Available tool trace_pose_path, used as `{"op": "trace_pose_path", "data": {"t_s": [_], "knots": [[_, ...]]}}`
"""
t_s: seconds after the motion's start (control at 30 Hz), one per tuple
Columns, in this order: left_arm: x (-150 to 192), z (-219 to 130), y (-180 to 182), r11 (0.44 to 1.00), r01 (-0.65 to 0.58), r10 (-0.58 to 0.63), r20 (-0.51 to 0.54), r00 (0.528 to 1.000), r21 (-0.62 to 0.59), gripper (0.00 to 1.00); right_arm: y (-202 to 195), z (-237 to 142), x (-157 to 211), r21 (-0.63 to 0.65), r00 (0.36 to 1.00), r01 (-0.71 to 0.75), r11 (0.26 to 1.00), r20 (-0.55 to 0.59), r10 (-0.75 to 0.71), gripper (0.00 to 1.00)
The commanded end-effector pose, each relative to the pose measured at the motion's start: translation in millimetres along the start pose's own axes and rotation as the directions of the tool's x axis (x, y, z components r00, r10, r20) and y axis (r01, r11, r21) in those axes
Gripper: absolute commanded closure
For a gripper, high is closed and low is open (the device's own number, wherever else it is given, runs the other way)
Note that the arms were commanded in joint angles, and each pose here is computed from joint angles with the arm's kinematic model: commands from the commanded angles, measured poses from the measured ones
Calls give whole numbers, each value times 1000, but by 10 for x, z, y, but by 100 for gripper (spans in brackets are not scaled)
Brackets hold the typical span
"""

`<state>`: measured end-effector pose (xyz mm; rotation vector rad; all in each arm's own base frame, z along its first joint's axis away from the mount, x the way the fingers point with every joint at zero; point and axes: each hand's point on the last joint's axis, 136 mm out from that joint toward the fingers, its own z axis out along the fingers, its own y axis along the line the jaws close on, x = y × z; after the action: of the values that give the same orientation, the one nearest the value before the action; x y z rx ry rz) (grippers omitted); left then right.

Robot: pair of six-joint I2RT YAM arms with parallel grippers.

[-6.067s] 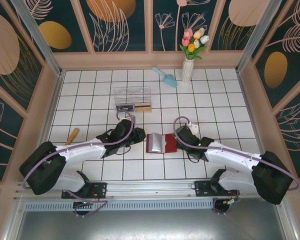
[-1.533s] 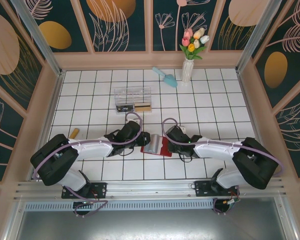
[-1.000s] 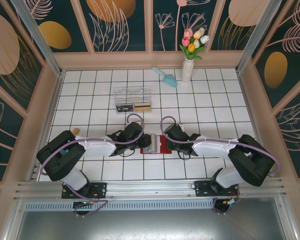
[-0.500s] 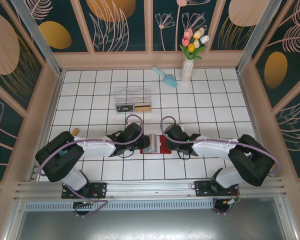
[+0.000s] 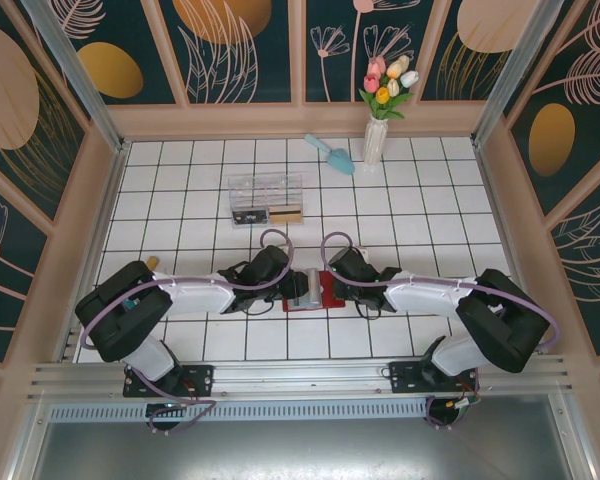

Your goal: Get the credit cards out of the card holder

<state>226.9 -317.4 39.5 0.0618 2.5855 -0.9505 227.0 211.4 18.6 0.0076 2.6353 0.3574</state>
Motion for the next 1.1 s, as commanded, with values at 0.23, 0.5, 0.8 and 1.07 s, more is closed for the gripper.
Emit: {"op": "trace_pose_path", "data": {"t_s": [0.23,0.5,0.8,1.07], "knots": [[-31,118,-587,978,-22,30,-32,999,209,65,-133,13,104,35,1000,-2,999,-21,3,86],[-68,171,-740,969,-34,43,-33,999,244,65,-218,-230,-86,44,996,-47,998,76,43,86],[-174,-19,-741,970,-65,56,43,997,234,66,-236,-547,-296,-21,981,-86,996,173,88,84],[-18,314,-659,973,-33,45,-48,998,230,68,-123,-707,-438,-71,973,-87,994,209,100,83]]}}
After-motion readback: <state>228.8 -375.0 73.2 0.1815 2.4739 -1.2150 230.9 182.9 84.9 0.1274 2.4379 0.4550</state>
